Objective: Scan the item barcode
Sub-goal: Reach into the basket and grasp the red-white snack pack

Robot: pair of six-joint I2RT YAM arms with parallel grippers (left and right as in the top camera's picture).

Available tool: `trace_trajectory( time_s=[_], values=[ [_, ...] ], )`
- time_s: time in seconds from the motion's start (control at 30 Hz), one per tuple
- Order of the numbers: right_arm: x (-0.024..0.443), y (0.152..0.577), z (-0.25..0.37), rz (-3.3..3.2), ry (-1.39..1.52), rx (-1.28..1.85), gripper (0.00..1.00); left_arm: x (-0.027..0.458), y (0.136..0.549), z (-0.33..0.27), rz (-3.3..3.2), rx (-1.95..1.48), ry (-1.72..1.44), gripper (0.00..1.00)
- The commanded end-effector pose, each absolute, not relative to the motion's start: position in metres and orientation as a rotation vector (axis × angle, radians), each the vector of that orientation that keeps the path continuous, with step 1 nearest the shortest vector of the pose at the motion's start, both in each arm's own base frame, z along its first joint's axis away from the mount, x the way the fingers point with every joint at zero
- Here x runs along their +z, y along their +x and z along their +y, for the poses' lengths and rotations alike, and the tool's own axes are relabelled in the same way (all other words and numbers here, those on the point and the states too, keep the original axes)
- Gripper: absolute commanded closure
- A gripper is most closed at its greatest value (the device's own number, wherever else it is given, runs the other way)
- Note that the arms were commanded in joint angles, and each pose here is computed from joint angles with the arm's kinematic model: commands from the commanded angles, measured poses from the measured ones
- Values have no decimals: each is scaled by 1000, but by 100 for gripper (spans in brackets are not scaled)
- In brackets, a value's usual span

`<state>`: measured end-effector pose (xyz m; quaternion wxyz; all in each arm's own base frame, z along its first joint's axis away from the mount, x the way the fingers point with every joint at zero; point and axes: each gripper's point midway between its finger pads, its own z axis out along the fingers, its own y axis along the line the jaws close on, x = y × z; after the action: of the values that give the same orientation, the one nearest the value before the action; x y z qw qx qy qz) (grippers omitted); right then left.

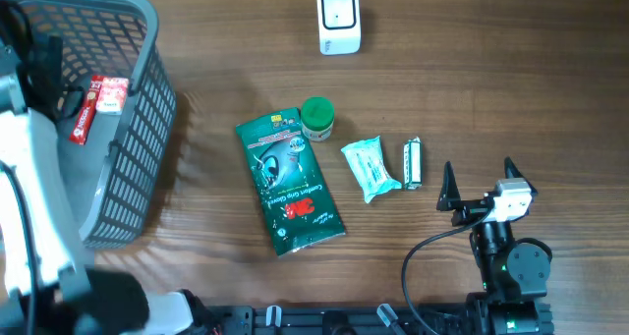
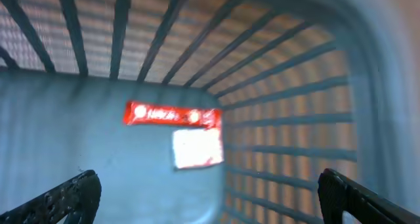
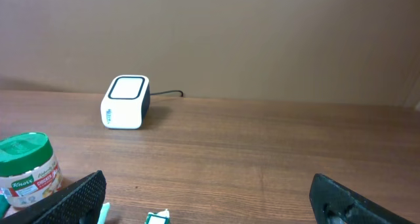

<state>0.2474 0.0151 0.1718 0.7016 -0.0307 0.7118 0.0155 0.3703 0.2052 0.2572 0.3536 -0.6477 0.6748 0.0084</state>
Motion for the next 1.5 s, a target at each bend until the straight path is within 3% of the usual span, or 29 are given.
trace_trajectory(
  time_s=[0.0,0.17,0.4,0.5,0.53,0.67,0.7,0.73,0.8,0.93,1.1,1.17,1.27,1.37,1.47],
  values=[
    [174,247,14,1575,-64,23,0,198,395,202,1877,-75,-1760,0],
    [174,247,14,1575,-64,23,0,115,429,194,2024,-168,-1820,4],
    [174,247,14,1575,-64,23,0,57,444,197,2075,-175,-1857,4],
    [174,247,14,1575,-64,22,0,43,446,195,2094,-168,-1865,10],
    [174,247,14,1575,-64,23,0,40,445,194,2103,-166,-1868,15],
    [174,247,14,1575,-64,23,0,31,446,183,2173,-151,-1826,57],
    [174,247,14,1575,-63,23,0,31,447,180,2207,-145,-1786,85],
    [174,247,14,1575,-63,23,0,30,445,180,2223,-140,-1774,96],
    [174,247,14,1575,-64,23,0,30,438,179,2241,-127,-1794,96],
    [174,247,14,1575,-64,23,0,80,426,194,2181,-131,-1768,96],
    [174,247,14,1575,-64,22,0,223,402,204,1909,-203,-1615,96],
    [174,247,14,1575,-64,23,0,292,381,192,1786,-241,-1507,96],
    [174,247,14,1575,-63,23,0,358,348,159,1696,-306,-1374,96],
    [174,247,14,1575,-64,23,0,385,316,92,1768,-400,-1234,96],
    [174,247,14,1575,-63,23,1,355,292,24,2029,-461,-1134,96]
  ],
)
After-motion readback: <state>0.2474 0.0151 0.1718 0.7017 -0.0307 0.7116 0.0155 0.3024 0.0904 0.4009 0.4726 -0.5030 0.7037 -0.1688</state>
